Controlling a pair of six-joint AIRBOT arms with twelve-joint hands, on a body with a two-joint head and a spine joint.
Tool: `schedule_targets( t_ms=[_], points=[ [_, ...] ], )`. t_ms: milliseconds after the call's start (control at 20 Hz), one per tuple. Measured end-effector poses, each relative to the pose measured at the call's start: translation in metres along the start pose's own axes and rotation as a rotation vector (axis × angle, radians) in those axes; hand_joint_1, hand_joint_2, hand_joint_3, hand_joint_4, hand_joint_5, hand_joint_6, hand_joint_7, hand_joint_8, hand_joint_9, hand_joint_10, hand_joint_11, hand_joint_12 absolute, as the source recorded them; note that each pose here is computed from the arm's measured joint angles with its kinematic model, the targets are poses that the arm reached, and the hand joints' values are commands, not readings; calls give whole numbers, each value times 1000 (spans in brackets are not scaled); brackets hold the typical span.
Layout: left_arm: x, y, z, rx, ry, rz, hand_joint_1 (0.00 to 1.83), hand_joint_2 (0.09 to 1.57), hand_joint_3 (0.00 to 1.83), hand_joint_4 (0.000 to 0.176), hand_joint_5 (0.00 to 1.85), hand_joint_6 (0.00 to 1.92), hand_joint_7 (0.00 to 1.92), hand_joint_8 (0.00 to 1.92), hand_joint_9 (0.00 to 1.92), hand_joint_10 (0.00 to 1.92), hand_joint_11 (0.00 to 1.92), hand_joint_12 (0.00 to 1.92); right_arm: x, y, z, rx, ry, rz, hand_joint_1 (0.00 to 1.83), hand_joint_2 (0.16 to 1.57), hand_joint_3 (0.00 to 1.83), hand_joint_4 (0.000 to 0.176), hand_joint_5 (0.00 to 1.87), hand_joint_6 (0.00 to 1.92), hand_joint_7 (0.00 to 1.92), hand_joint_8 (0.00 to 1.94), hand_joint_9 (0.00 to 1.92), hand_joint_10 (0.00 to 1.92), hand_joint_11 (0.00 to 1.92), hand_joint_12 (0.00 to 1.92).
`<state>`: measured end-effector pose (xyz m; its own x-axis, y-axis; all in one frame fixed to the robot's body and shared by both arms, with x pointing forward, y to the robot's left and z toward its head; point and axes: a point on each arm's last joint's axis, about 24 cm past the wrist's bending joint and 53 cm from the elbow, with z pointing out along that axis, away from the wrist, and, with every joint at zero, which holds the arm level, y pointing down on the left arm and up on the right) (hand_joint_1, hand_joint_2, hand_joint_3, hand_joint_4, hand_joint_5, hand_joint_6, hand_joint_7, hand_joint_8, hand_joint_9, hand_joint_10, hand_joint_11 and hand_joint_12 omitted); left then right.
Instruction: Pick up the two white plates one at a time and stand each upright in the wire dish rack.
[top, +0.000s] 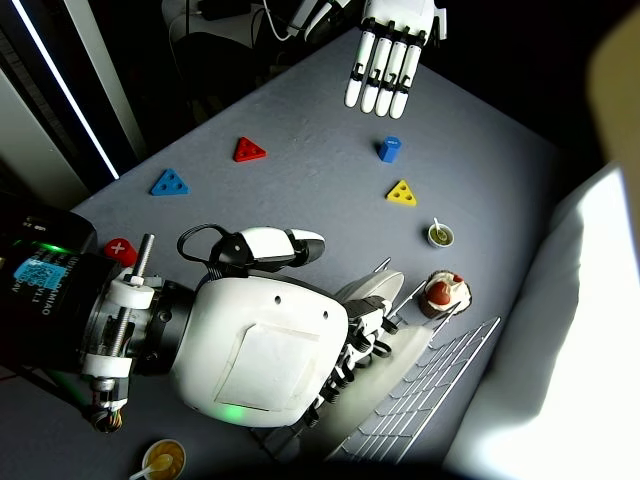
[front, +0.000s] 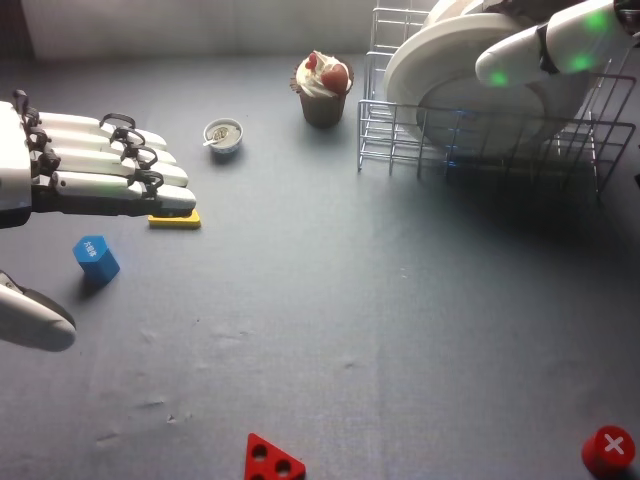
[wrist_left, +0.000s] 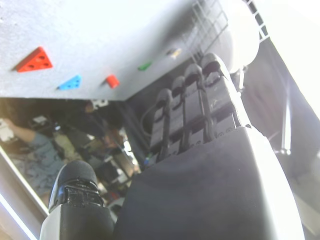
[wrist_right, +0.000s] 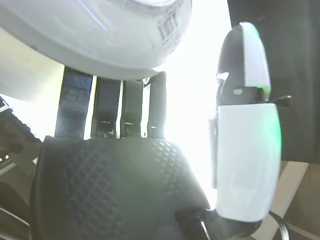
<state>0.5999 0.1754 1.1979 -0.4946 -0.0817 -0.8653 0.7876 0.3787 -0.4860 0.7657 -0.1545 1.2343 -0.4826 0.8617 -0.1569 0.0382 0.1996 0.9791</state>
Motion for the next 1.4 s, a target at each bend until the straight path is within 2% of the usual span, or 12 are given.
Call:
schedule_targets(
  t_ms=[200, 300, 550, 600, 650, 750, 800, 900, 1000, 1150, 1300, 1400],
  points=[
    [1, -1, 1, 4, 2, -2, 0, 1061, 0, 0, 134, 5, 146, 5, 150, 6, 137, 6, -1, 5, 0, -6, -2, 4, 953, 930, 0, 6, 612, 3, 610, 0, 645, 0, 646, 212],
    [1, -1, 1, 4, 1, -2, 0, 1060, 0, 0, 131, 2, 140, 1, 148, 4, 141, 8, -2, 11, -1, -20, -3, 10, 959, 934, 1, 19, 630, 9, 613, 1, 666, 8, 667, 220],
    [1, -1, 1, 3, 2, -2, 0, 1063, 1, 0, 124, 0, 147, 2, 154, 4, 135, 5, -8, 44, -9, -94, -13, 30, 946, 958, 6, 4, 663, 19, 613, 10, 646, 1, 633, 203],
    [1, -1, 1, 4, 1, -2, 0, 1064, 1, 0, 132, 4, 154, 5, 163, 7, 142, 8, -8, 48, -10, -104, -13, 32, 957, 951, 2, 9, 642, 8, 610, 7, 662, 7, 645, 209],
    [1, -2, 1, 5, 1, -3, 0, 1062, 0, 0, 121, 0, 146, 1, 155, 3, 138, 6, -9, 52, -11, -111, -15, 34, 976, 952, 2, 0, 669, 17, 610, 6, 667, 8, 638, 205],
    [1, -2, 2, 6, 2, -4, 0, 1063, 0, 0, 140, 7, 162, 6, 173, 8, 163, 16, -13, 55, -13, -115, -22, 27, 978, 959, 3, 0, 666, 10, 646, 17, 672, 8, 650, 210],
    [1, -3, 2, 8, 2, -4, 0, 1065, 1, 0, 138, 5, 160, 4, 170, 6, 159, 14, -13, 57, -14, -118, -23, 17, 957, 964, 5, 13, 638, 2, 635, 9, 650, 1, 641, 207],
    [2, -3, 2, 11, 3, -4, 0, 1064, 0, 0, 129, 0, 156, 2, 169, 4, 159, 14, -18, 67, -20, -139, -32, -6, 972, 934, 0, 9, 677, 15, 656, 13, 682, 12, 654, 216],
    [2, -4, 2, 11, 3, -5, 0, 1057, 0, 0, 136, 4, 161, 3, 166, 2, 156, 12, -19, 85, -30, -199, -39, -110, 936, 935, 0, 23, 670, 5, 601, 0, 598, 0, 605, 199],
    [6, -6, 3, 17, 11, -8, 0, 1063, 0, 0, 134, 1, 159, 1, 164, 2, 142, 6, -1, 125, -58, -384, -46, -403, 871, 920, 0, 68, 562, 0, 566, 0, 571, 2, 572, 187],
    [9, -7, 5, 19, 18, -13, 0, 1065, 1, 0, 143, 4, 162, 2, 167, 2, 155, 11, 20, 131, -73, -482, -23, -587, 832, 914, 0, 89, 468, 0, 500, 0, 505, 0, 495, 162],
    [9, -7, 5, 17, 19, -12, 0, 1056, 0, 0, 151, 7, 161, 2, 161, 0, 160, 13, 40, 122, -87, -538, -30, -855, 792, 902, 0, 103, 417, 0, 482, 0, 461, 0, 452, 148]
  ],
)
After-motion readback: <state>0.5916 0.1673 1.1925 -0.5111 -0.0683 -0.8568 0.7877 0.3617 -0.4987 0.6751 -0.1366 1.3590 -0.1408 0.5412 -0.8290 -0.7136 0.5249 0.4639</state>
